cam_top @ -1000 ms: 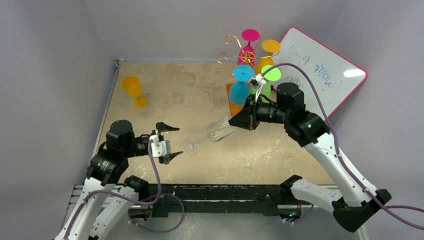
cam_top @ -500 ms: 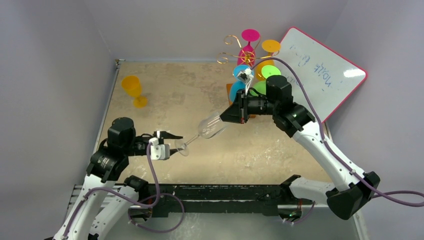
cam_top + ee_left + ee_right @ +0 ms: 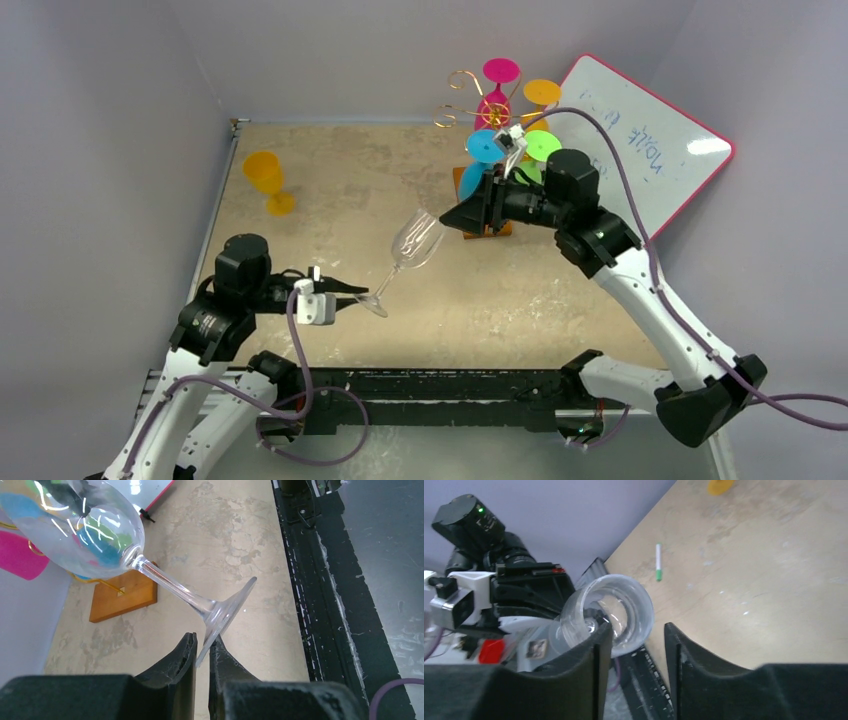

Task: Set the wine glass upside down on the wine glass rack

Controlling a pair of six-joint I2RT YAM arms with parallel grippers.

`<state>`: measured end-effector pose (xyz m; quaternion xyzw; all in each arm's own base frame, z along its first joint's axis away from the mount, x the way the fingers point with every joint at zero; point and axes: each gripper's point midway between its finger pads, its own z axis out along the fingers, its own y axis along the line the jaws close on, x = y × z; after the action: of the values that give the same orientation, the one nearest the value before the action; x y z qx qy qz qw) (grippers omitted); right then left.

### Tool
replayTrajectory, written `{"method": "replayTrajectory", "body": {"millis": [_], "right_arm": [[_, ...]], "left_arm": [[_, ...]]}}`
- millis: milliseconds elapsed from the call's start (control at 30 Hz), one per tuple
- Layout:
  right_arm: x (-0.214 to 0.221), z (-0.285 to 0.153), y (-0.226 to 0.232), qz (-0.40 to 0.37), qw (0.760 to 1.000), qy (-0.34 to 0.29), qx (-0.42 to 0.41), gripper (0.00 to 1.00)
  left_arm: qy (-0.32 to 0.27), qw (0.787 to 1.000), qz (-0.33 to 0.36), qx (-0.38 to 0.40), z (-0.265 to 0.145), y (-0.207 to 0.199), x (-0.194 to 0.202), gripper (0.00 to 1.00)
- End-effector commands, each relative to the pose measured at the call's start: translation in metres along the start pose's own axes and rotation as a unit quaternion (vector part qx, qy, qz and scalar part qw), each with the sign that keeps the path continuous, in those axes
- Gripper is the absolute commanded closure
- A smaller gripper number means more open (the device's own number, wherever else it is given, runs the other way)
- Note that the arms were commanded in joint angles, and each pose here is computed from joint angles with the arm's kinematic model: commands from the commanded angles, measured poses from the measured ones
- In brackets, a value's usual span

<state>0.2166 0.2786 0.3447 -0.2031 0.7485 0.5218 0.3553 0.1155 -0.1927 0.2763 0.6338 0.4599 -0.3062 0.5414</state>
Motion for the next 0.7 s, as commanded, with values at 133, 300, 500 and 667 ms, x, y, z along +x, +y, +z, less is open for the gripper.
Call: {"method": "replayTrajectory", "body": {"millis": [133,300,500,667], "right_arm": [[-0.030,-0.029,0.018,-0.052,0.994,-0.091,0.029,0.41],[-0.046,-0.039,0.016,-0.073,0.987,-0.133,0.059,0.40],[-0.066,-0.052,0.027,-0.095,0.978,-0.176,0.065,0.40],[-0.085,-0.068,0.027,-0.097,0.966,-0.218,0.102,0.41]], "left_arm": [[-0.005,0.995,0.020,-0.093,-0.011,0.041,-0.024,1.00],[-0.010,0.989,-0.014,-0.144,-0.014,0.060,-0.028,1.00],[-0.059,0.957,-0.094,-0.269,-0.029,0.105,-0.046,1.00],[-0.123,0.900,-0.179,-0.379,-0.050,0.146,-0.064,1.00]]}}
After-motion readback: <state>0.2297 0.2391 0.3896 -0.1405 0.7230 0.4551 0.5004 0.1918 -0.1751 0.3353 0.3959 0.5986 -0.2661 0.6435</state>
